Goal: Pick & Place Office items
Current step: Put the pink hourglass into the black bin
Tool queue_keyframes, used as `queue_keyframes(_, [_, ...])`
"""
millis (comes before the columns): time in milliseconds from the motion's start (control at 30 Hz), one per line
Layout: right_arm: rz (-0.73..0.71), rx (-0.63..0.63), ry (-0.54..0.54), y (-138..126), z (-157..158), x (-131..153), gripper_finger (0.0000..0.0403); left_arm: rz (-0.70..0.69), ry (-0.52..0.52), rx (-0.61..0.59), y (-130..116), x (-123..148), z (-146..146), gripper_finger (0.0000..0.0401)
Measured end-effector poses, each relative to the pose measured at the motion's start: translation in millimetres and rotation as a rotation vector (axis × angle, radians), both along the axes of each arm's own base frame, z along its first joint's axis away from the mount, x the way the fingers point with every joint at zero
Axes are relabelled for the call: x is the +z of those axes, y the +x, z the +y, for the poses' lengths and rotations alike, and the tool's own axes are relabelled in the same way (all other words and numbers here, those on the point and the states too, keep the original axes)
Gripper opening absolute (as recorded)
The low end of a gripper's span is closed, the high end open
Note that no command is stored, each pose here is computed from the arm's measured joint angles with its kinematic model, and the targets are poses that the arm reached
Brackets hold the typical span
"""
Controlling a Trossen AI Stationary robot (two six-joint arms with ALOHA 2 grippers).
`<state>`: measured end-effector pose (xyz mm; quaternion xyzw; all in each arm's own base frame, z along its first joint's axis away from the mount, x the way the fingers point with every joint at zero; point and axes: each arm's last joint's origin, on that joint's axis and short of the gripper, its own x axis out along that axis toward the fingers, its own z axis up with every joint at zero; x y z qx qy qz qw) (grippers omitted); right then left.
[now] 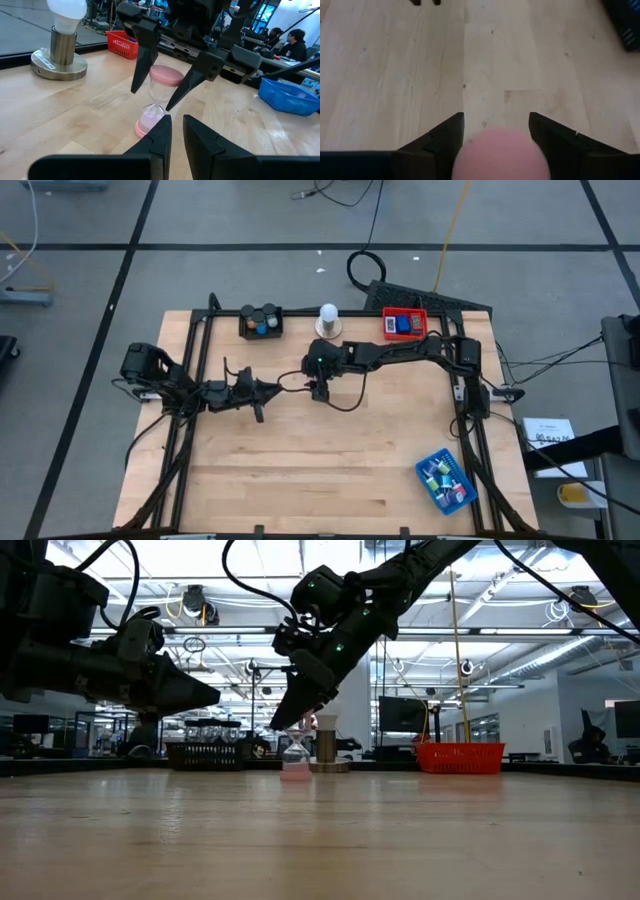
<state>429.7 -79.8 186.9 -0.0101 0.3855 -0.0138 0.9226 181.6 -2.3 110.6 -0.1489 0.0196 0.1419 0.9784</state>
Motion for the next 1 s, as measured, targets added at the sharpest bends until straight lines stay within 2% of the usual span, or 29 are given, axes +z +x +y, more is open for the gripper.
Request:
queue_keyframes(167, [-0.017,-0.038,-0.054,-2.4,3.3,11.7,0.0246,-0.001,-0.006,-0.013,0.1,0.0,-1.9,0.0051])
queue_keyframes(300, [-0.102,-0.025,-0.075,-12.7,12.4,50.6,0.0268,0.006,0.020,-0.034,0.0,0.0,-5.3,0.0051])
queue_keyframes(433, [-0.127,0.006,-0.081,-36.2,27.0,91.0,0.0260,0.000,0.019,-0.056,1.2,0.7,-9.3,0.0051])
queue_keyframes(567, [-0.139,0.041,-0.092,-71.6,40.0,100.7,0.0206,-0.044,-0.038,-0.080,9.2,5.3,-14.1,0.0051])
queue_keyframes(733, [-0.193,-0.002,-0.052,-121.3,46.4,70.2,0.0102,-0.101,-0.131,-0.093,26.9,13.5,-14.3,0.0051])
queue_keyframes(867, [-0.277,-0.057,-0.006,-154.9,48.2,46.1,0.0020,-0.152,-0.143,-0.098,38.2,22.0,-9.3,0.0051])
queue_keyframes(933, [-0.326,-0.101,-0.013,-169.2,48.8,36.5,0.0007,-0.179,-0.142,-0.115,39.3,28.3,-6.3,0.0051])
queue_keyframes(1000, [-0.353,-0.136,-0.015,-181.9,49.5,27.6,0.0016,-0.214,-0.134,-0.110,39.7,36.6,-3.1,0.0051])
